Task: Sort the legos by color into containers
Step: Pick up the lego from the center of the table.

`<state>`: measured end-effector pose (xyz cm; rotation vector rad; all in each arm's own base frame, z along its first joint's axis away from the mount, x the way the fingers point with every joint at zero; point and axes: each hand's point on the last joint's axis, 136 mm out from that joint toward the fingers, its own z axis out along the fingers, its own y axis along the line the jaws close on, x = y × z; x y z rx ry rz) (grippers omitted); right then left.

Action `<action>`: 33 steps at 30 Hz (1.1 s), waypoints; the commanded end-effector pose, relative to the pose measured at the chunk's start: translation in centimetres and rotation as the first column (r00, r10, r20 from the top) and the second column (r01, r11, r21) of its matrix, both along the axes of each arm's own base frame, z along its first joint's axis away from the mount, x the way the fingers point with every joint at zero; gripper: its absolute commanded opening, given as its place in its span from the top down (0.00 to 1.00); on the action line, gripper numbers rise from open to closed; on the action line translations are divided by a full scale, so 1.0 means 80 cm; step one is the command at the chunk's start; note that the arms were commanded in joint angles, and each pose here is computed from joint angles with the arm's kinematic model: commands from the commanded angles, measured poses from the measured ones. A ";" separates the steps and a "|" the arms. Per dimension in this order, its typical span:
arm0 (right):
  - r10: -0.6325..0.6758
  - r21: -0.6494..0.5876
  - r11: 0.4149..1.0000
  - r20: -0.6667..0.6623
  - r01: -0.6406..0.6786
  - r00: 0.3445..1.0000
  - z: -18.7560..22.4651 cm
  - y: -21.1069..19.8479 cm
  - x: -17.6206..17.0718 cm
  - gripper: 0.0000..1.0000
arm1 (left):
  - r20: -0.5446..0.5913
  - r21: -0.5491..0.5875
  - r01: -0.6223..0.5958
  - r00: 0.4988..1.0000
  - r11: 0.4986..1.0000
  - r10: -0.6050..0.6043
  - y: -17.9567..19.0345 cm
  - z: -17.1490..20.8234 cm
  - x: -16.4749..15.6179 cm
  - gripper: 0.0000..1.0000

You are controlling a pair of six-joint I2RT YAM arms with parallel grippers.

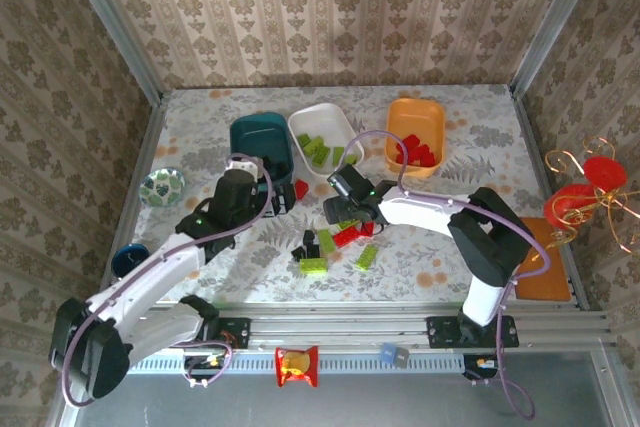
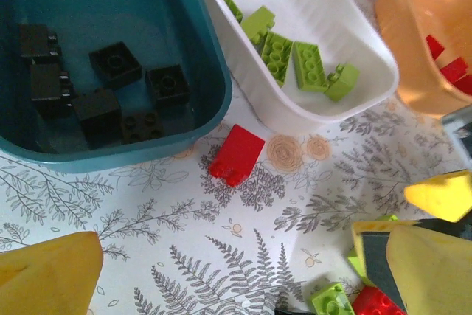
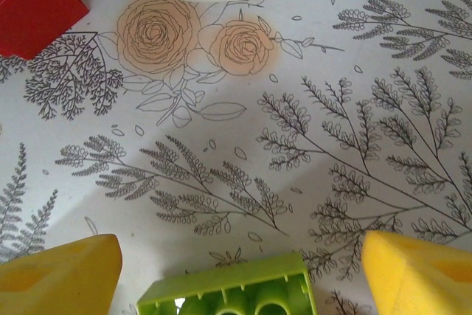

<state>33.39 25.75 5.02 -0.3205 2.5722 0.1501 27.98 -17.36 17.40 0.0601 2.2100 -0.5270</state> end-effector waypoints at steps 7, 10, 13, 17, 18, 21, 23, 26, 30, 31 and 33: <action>0.060 -0.106 0.992 -0.067 -0.067 0.996 -0.028 -0.002 -0.028 0.14 | -0.029 0.019 -0.057 0.998 0.998 0.057 0.022 -0.022 -0.012 0.00; 0.053 -0.118 0.991 -0.081 -0.062 0.995 -0.035 -0.008 -0.033 0.14 | -0.036 0.020 -0.053 0.998 0.998 0.054 0.019 -0.025 -0.011 0.00; 0.038 -0.139 0.989 -0.092 -0.050 0.995 -0.042 -0.015 -0.038 0.17 | -0.039 0.024 -0.052 0.998 0.998 0.053 0.019 -0.028 -0.010 0.00; 0.032 -0.149 0.988 -0.103 -0.047 0.994 -0.050 -0.020 -0.041 0.24 | -0.045 0.026 -0.049 0.998 0.998 0.050 0.018 -0.031 -0.009 0.00; 0.032 -0.146 0.988 -0.104 -0.048 0.994 -0.051 -0.020 -0.041 0.26 | -0.049 0.027 -0.047 0.998 0.999 0.048 0.018 -0.032 -0.009 0.00; 0.041 -0.126 0.991 -0.093 -0.052 0.995 -0.047 -0.016 -0.038 0.35 | -0.050 0.031 -0.047 0.998 0.998 0.049 0.018 -0.034 -0.009 0.00; 0.058 -0.096 0.993 -0.065 -0.064 0.996 -0.035 -0.010 -0.035 0.41 | -0.047 0.030 -0.049 0.998 0.998 0.050 0.019 -0.033 -0.010 0.00; 0.090 -0.052 0.995 0.008 -0.089 0.996 0.001 -0.004 -0.028 0.48 | -0.051 0.032 -0.055 0.997 0.998 0.057 0.021 -0.035 -0.010 0.00; 0.097 0.039 0.994 0.125 -0.103 0.987 0.068 -0.002 -0.013 0.51 | -0.062 0.035 -0.052 0.997 0.998 0.055 0.022 -0.038 -0.013 0.00; 0.093 0.061 0.993 0.147 -0.103 0.985 0.083 -0.002 -0.007 0.51 | -0.063 0.034 -0.052 0.997 0.998 0.054 0.022 -0.039 -0.014 0.00; 0.081 0.100 0.990 0.182 -0.100 0.980 0.112 0.001 0.012 0.51 | -0.069 0.033 -0.052 0.996 0.998 0.054 0.023 -0.045 -0.017 0.00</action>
